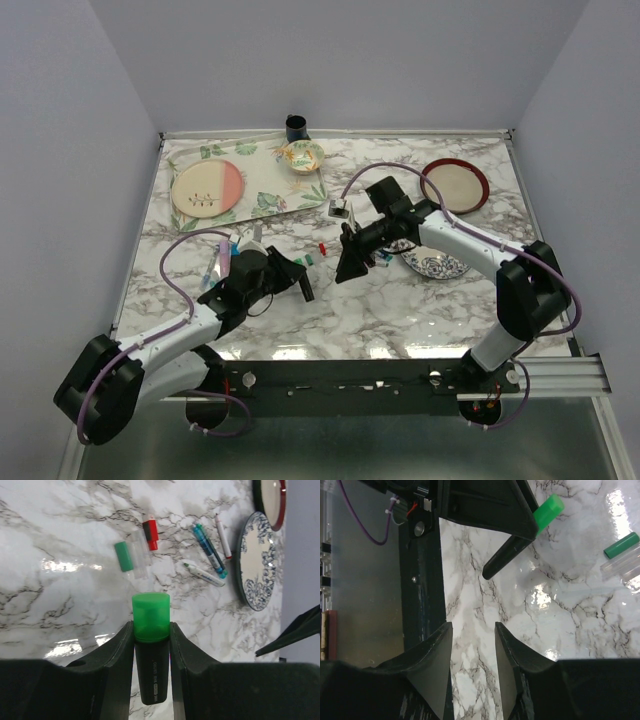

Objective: Open the pen caps

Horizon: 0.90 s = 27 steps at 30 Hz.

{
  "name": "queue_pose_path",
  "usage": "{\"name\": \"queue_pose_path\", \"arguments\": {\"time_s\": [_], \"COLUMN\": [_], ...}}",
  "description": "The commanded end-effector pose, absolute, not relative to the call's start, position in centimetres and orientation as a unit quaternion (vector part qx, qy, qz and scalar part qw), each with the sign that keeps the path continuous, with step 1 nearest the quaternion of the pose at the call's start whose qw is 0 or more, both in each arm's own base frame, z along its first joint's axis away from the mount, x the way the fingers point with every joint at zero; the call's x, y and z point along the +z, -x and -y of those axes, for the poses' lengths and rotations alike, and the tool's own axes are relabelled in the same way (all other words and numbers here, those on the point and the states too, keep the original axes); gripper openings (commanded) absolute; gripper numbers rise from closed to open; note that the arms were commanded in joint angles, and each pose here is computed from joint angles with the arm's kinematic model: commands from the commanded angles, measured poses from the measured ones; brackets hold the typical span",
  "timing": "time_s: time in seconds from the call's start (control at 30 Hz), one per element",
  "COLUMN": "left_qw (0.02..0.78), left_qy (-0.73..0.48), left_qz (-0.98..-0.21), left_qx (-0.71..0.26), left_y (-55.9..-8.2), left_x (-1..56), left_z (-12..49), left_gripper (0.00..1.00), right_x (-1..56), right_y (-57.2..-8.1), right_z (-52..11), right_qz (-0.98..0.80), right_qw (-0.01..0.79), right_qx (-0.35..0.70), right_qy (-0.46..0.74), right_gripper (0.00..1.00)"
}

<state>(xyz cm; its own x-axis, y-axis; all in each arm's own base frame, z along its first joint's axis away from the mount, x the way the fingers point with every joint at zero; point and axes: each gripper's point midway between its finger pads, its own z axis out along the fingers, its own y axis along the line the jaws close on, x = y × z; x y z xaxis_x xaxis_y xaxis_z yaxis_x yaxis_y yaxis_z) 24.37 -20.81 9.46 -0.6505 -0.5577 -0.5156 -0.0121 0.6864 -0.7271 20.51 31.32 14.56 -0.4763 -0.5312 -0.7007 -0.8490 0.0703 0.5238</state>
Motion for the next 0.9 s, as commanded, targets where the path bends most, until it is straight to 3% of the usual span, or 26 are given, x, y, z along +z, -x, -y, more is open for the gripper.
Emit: {"name": "queue_pose_path", "arguments": {"time_s": [0.0, 0.87], "left_qw": [0.407, 0.385], "left_qy": [0.182, 0.233], "left_qz": [-0.766, -0.764], "left_qx": [-0.462, -0.462], "left_y": [-25.9, -26.5], "left_x": [14.2, 14.7], "left_z": [23.5, 26.7], "left_gripper": [0.0, 0.0], "right_x": [14.6, 10.6], "right_y": [-19.8, -22.2], "right_z": [-32.9, -33.6], "right_qz": [-0.707, -0.777], "right_qw": [0.154, 0.167], "right_qx": [0.509, 0.412], "right_qy": [0.467, 0.445], "right_gripper": [0.48, 0.49]}}
